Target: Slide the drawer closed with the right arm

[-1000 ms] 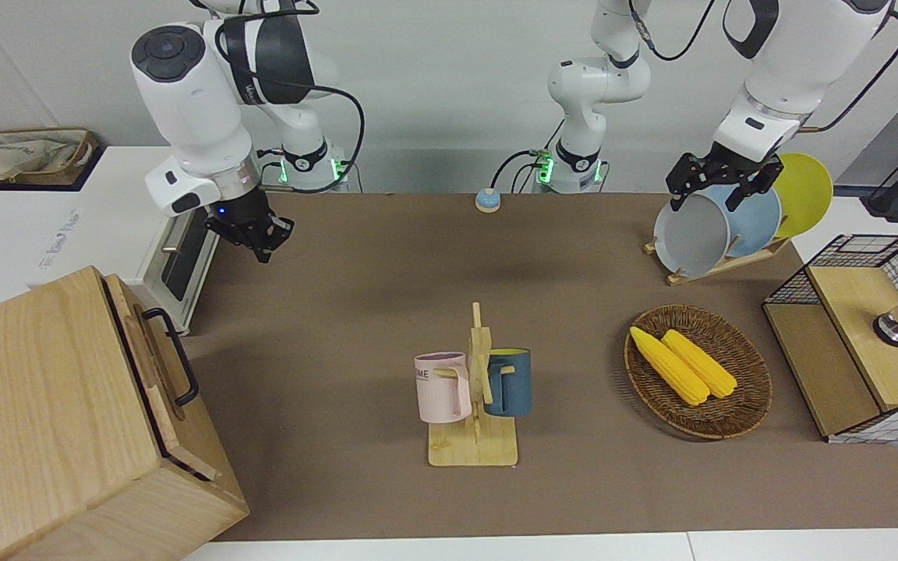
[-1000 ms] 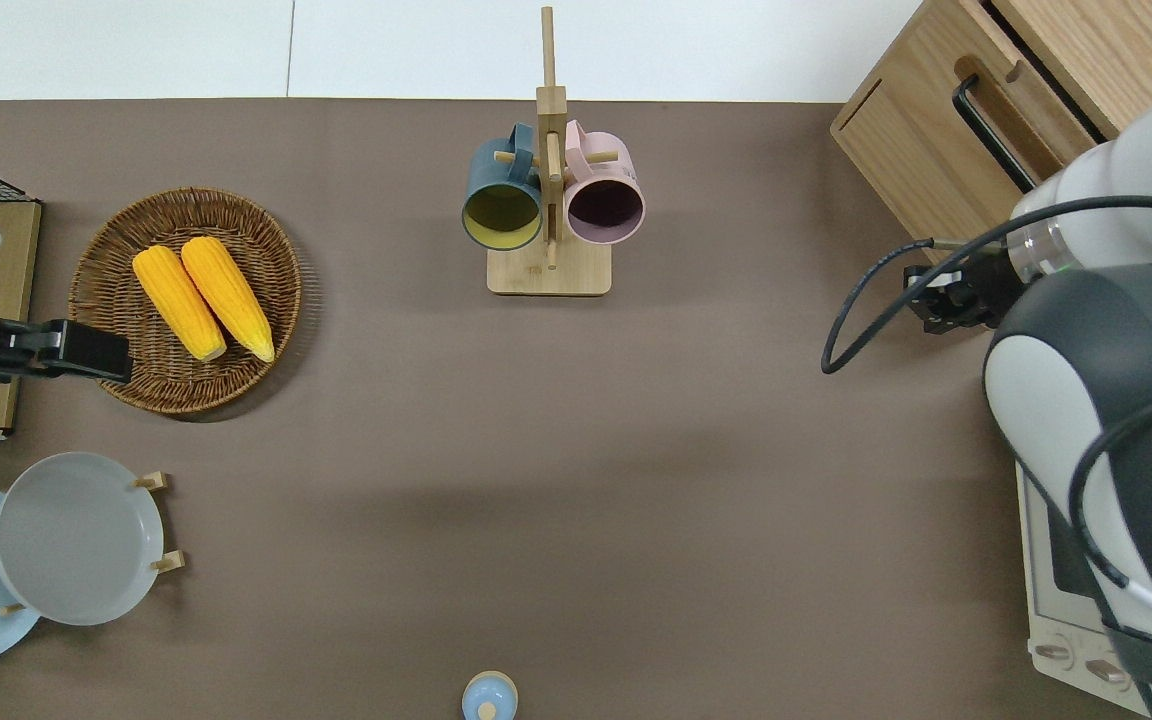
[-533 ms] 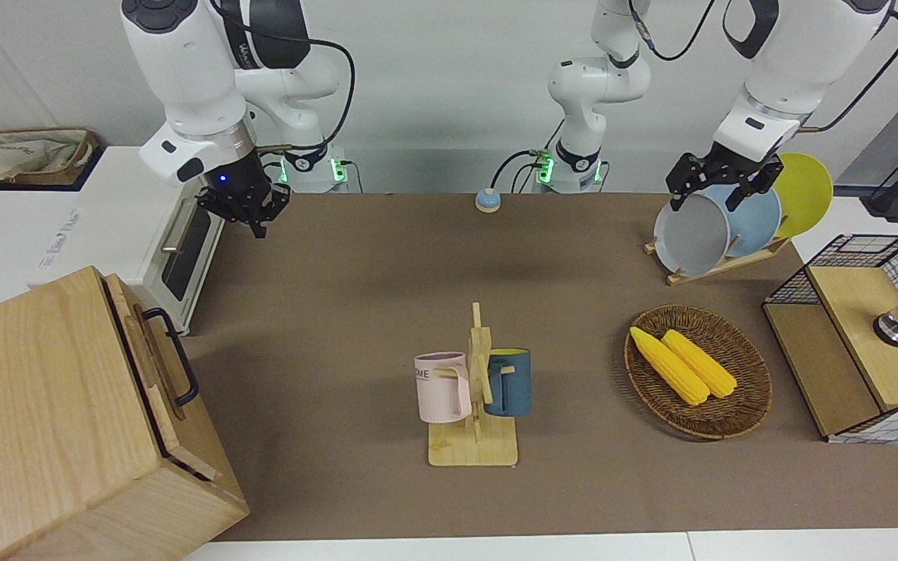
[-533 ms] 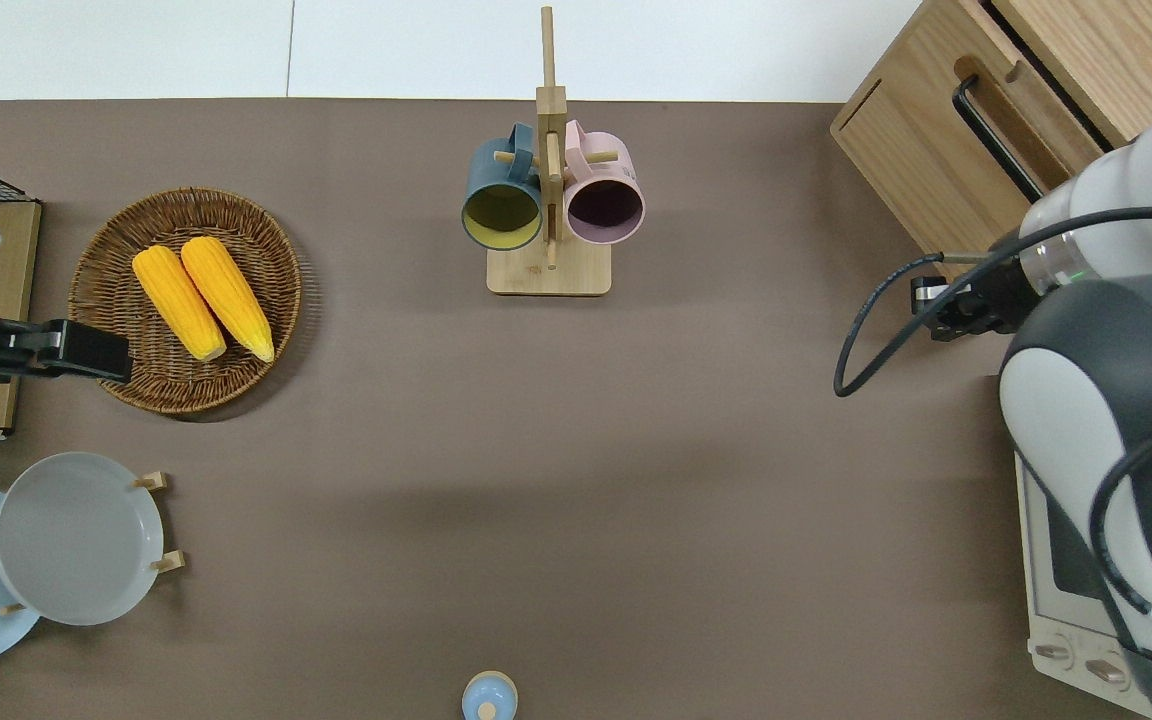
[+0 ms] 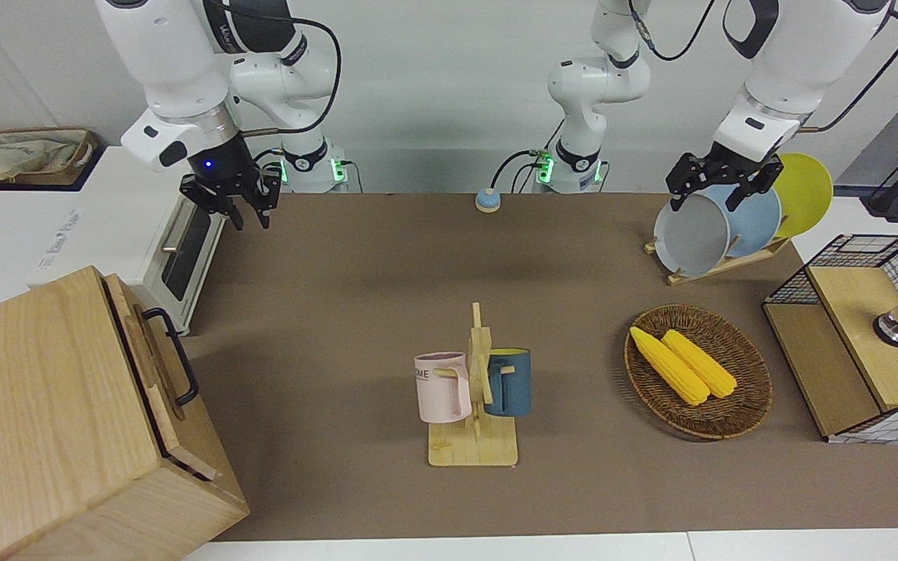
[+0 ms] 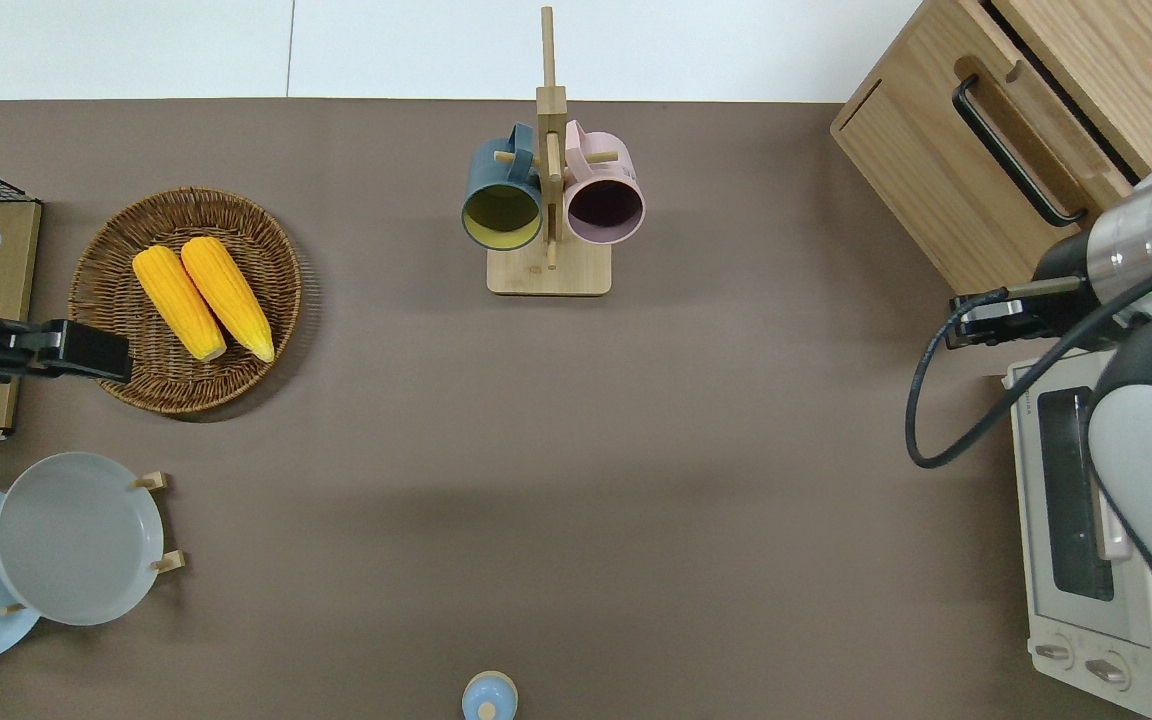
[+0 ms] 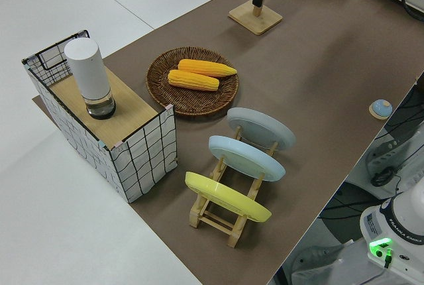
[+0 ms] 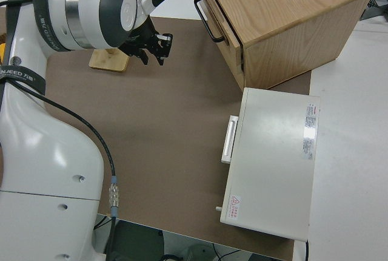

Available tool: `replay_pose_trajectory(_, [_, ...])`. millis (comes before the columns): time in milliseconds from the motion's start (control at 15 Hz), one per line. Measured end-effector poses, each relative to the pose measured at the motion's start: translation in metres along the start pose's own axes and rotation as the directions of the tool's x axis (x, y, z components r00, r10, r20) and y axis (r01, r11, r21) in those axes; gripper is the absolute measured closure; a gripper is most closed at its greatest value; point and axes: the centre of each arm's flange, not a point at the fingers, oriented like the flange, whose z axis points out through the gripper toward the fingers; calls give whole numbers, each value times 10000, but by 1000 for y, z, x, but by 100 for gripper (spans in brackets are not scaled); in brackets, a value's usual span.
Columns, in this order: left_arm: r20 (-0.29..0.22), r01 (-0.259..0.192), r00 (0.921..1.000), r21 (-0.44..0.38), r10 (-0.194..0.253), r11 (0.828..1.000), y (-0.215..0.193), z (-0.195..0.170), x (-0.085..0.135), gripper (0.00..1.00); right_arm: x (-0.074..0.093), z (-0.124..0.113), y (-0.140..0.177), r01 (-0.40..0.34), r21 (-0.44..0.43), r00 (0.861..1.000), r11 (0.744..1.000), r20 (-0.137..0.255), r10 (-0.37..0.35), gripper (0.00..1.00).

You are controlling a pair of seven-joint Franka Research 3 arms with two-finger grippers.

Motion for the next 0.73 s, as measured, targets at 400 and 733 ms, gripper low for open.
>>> replay_pose_trajectory(400, [0,0,10000,0,0,10000,0,0,0,0,0,-2,4,-76,-5,10000,10000,-47,75,0])
replay_pose_trajectory(733, [0,0,10000,0,0,10000,0,0,0,0,-1,-6,5,-80,-3,9999,10000,-111,80,0])
